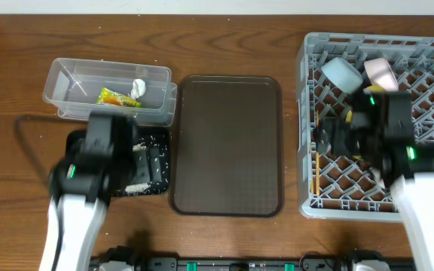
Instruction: Sort waste into correct bins and load items into the dishwasher rack
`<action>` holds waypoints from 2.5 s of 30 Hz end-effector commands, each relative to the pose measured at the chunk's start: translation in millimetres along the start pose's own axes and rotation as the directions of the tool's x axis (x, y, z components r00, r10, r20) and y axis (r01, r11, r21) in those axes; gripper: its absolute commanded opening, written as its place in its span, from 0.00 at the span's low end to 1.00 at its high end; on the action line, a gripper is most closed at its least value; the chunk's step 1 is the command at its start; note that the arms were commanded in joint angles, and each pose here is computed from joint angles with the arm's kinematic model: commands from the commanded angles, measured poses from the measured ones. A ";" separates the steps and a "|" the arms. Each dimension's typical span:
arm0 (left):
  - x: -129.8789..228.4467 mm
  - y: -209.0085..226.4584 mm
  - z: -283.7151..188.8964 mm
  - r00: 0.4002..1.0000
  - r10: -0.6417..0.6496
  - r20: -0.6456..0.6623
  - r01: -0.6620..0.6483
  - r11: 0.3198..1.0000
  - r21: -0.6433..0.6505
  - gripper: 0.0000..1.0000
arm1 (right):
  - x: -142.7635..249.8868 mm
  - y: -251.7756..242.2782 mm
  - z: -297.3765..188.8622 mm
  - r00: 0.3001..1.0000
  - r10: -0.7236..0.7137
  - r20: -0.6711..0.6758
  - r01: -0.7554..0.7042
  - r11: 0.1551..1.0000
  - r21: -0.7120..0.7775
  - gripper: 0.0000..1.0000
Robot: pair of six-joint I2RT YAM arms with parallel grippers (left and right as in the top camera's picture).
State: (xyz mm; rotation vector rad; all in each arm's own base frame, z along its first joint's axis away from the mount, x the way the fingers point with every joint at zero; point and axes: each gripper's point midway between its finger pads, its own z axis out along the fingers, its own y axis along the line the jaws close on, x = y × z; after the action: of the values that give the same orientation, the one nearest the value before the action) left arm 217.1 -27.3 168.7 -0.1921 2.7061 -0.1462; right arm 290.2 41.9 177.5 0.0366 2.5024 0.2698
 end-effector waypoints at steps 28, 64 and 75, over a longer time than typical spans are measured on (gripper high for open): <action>19.7 4.8 -75.0 0.876 -0.005 0.482 -0.050 0.994 0.102 0.98 | 82.0 -30.8 -80.9 0.979 0.029 0.200 -0.060 0.987 0.147 0.99; 19.7 4.8 -75.0 0.876 -0.005 0.482 -0.050 0.994 0.102 0.98 | 18.8 -25.2 -81.8 0.589 -0.159 0.792 0.068 0.987 0.148 0.99; 19.7 4.8 -75.0 0.876 -0.005 0.482 -0.050 0.994 0.101 0.98 | 32.3 -21.1 -32.1 0.547 -0.281 0.788 0.202 0.959 0.201 0.99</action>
State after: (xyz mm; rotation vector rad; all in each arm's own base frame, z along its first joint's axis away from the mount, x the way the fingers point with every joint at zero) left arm 167.3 -21.0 229.0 -0.1497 2.1924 -0.2230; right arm 246.5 7.7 186.9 0.0035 1.5299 0.0377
